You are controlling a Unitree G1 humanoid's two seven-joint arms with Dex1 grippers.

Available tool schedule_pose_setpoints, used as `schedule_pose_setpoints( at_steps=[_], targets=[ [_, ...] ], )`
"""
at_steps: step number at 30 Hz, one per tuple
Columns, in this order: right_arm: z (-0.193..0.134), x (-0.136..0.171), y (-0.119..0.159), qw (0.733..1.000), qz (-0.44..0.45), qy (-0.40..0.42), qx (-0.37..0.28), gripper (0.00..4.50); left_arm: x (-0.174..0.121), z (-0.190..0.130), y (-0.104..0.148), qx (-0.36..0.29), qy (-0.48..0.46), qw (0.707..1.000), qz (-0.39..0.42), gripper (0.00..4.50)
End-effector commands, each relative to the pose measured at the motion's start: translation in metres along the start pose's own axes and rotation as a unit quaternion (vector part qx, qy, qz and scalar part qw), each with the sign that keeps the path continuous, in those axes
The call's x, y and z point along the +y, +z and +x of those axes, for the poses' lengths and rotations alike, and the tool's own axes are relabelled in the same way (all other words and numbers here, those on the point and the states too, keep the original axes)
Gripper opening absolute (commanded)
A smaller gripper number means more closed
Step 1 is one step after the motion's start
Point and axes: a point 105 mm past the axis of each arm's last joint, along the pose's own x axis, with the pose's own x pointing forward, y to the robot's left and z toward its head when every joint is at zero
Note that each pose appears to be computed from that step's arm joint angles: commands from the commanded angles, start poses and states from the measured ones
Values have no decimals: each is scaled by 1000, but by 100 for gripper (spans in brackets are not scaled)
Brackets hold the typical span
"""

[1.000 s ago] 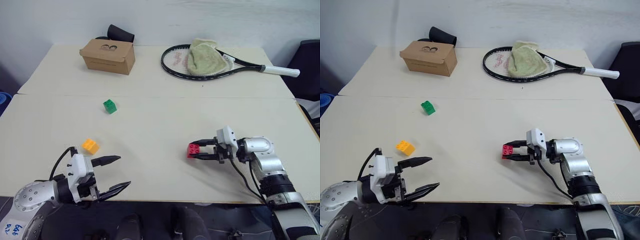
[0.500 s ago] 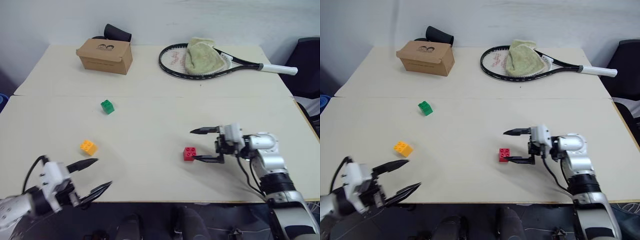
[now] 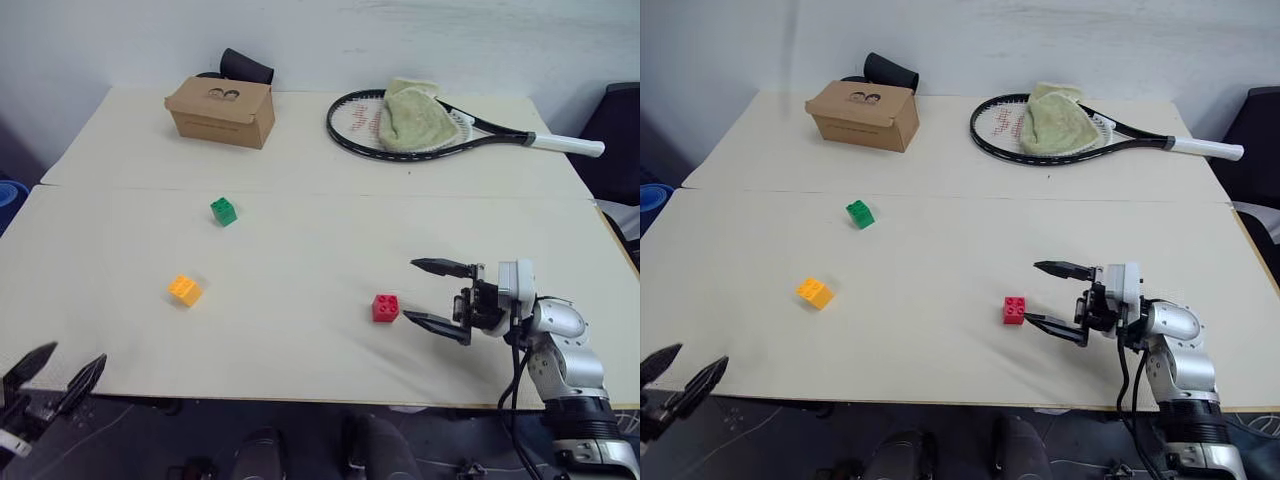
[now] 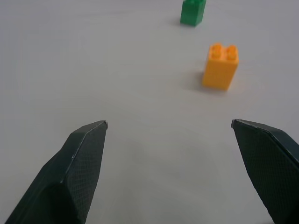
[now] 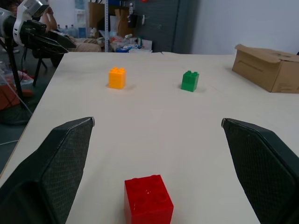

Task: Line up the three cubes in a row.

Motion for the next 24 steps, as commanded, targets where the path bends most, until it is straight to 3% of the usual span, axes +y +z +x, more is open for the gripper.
schedule_pose_setpoints(
  at_steps=[1, 6, 11, 16, 24],
  targets=[
    [7, -6, 16, 998, -42, -27, -32, 448, -6, 67, 35, -24, -91, 995, 16, 450],
    [11, -22, 28, 991, -53, -102, -64, 448, -10, 160, 60, 4, -147, 989, 30, 450],
    [8, -22, 34, 987, -72, -133, -61, 448, -8, 220, 64, 37, -157, 985, 58, 450],
    [-1, -20, 44, 980, -92, -165, -58, 448, -21, 247, 60, 58, -172, 982, 60, 450],
    [-17, -3, 52, 970, -105, -211, -48, 448, -28, 263, 48, 88, -144, 983, 70, 450]
  ],
)
